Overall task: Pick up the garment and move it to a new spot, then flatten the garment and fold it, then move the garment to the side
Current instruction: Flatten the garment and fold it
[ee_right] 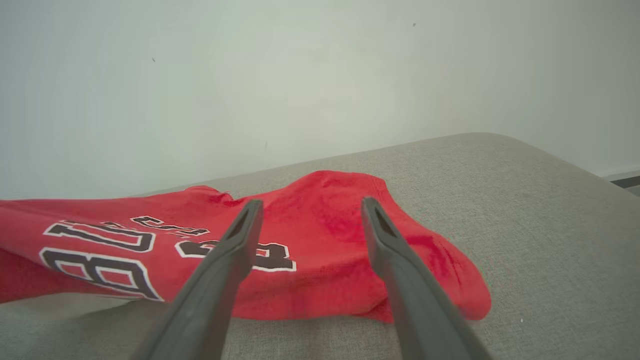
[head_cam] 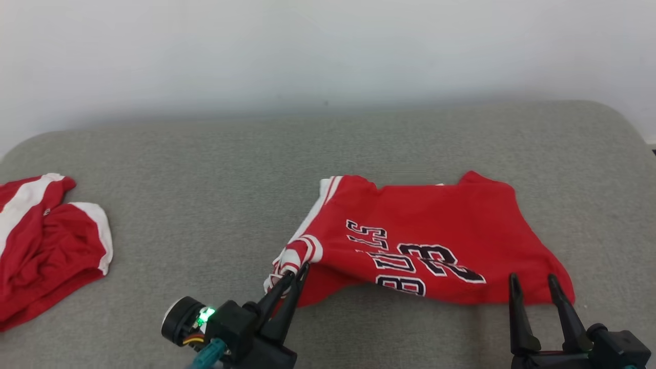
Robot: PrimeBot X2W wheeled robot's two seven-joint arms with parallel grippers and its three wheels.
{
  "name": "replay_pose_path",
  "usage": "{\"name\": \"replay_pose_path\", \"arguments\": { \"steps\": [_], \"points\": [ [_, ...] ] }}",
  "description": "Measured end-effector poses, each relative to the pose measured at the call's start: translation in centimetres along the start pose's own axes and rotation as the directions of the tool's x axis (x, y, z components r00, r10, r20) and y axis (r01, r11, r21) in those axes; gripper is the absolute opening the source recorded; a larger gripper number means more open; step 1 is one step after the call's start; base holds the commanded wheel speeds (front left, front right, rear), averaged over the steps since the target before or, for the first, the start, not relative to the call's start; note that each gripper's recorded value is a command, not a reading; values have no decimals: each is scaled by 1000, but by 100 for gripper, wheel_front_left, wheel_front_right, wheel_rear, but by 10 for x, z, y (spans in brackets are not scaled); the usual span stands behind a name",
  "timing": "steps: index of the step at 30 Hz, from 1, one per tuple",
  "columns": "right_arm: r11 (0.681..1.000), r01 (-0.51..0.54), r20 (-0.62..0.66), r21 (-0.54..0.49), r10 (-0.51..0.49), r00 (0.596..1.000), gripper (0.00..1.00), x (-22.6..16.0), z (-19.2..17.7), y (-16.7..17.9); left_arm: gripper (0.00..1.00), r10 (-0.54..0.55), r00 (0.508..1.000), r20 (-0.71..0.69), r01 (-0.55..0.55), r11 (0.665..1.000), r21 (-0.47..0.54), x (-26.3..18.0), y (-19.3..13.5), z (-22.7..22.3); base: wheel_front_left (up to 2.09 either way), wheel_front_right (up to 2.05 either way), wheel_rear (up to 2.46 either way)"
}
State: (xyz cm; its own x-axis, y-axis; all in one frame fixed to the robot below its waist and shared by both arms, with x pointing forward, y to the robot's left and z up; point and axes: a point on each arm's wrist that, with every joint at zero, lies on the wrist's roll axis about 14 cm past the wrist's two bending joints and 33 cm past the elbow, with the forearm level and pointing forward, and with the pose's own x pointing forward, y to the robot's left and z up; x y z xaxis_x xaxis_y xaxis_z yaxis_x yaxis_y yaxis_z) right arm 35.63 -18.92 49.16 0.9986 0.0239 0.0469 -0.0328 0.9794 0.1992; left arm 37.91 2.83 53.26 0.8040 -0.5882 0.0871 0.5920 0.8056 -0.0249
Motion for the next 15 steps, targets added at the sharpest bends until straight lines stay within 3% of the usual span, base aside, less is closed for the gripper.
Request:
{"name": "replay_pose_path", "arguments": {
  "steps": [15],
  "points": [
    [1000,-29,-17,9,29,999,100,12,-7,10,0,15,999,-30,-16,999,-37,-31,-13,14,0,0,0]
  ]
}}
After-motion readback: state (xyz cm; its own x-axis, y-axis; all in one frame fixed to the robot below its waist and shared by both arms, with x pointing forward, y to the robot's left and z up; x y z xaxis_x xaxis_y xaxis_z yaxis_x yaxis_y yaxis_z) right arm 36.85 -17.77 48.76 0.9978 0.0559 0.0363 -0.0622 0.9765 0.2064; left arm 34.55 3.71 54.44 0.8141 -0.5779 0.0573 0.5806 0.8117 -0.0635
